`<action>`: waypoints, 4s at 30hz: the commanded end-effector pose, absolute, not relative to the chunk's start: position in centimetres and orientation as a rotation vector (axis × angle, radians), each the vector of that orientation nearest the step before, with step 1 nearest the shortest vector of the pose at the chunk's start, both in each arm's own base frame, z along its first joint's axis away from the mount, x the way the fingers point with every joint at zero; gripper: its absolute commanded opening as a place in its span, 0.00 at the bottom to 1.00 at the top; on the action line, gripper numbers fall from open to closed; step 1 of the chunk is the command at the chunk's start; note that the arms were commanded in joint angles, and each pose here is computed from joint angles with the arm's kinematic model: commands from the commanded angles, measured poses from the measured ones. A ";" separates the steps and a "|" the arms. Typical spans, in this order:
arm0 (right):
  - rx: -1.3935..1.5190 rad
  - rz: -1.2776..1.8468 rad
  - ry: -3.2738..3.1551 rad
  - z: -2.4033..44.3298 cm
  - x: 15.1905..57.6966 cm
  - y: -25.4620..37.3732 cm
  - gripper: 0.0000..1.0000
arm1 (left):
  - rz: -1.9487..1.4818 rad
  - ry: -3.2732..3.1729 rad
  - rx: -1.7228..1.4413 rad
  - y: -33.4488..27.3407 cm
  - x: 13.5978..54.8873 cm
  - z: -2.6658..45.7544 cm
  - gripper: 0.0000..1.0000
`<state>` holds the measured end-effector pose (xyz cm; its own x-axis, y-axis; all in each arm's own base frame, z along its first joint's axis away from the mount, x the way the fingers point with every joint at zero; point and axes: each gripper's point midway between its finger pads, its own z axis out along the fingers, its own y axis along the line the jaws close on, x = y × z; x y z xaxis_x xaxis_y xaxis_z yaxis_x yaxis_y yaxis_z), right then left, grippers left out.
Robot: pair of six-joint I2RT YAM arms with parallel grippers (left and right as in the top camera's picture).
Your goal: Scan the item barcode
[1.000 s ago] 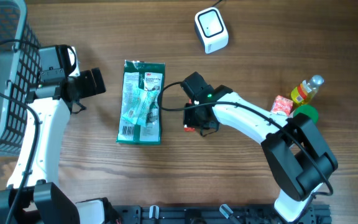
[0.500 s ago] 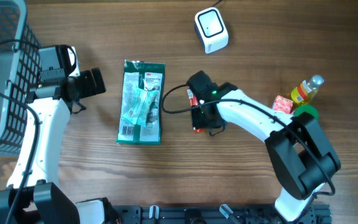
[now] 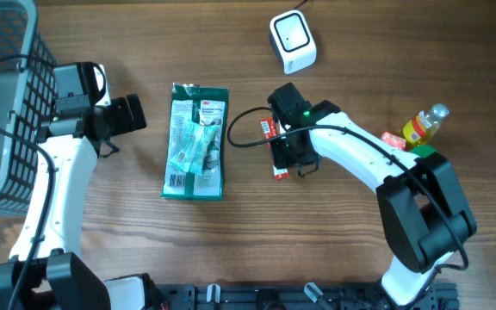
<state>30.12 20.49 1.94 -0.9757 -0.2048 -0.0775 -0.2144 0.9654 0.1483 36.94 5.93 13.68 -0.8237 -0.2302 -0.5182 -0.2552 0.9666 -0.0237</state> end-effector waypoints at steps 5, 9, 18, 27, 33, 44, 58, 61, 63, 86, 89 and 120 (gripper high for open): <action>-0.199 0.305 3.058 3.0 30.3 21.3 0.40 | 0.082 2.573 -0.332 6.3 37.1 13.7 1.00; -0.177 0.306 3.063 3.0 30.1 21.6 0.39 | 0.082 2.573 -0.332 6.3 37.1 13.7 1.00; -0.135 0.297 3.083 1.8 29.4 21.1 0.38 | 0.082 2.573 -0.332 6.3 37.1 13.7 1.00; -0.091 0.229 3.079 0.8 29.2 20.1 0.39 | 0.082 2.573 -0.332 6.3 37.1 13.7 1.00; -0.091 0.215 3.086 0.7 29.0 19.9 0.38 | 0.082 2.573 -0.332 6.3 37.1 13.7 1.00; -0.154 0.108 3.041 0.7 29.9 18.8 0.39 | 0.082 2.573 -0.332 6.3 37.1 13.7 1.00; -0.120 0.245 3.111 0.7 28.4 20.1 0.38 | 0.082 2.573 -0.332 6.3 37.1 13.7 1.00; -0.134 0.255 3.080 0.8 29.1 20.4 0.38 | 0.082 2.573 -0.332 6.3 37.1 13.7 1.00; -0.133 0.259 3.076 0.7 29.2 20.4 0.36 | 0.082 2.573 -0.332 6.3 37.1 13.7 1.00; -0.132 0.199 3.094 -0.1 28.8 19.6 0.38 | 0.082 2.573 -0.332 6.3 37.1 13.7 1.00; -0.131 0.203 3.082 -0.7 28.8 19.6 0.38 | 0.082 2.573 -0.332 6.3 37.1 13.7 1.00; -0.468 0.160 2.924 2.1 31.8 19.1 0.04 | 0.082 2.573 -0.332 6.3 37.1 13.7 1.00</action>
<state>30.44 19.40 0.08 -0.9701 -0.2093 -0.1227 -0.2238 0.9672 0.1201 36.94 5.93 13.68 -0.8237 -0.2302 -0.5182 -0.2552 0.9666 -0.0237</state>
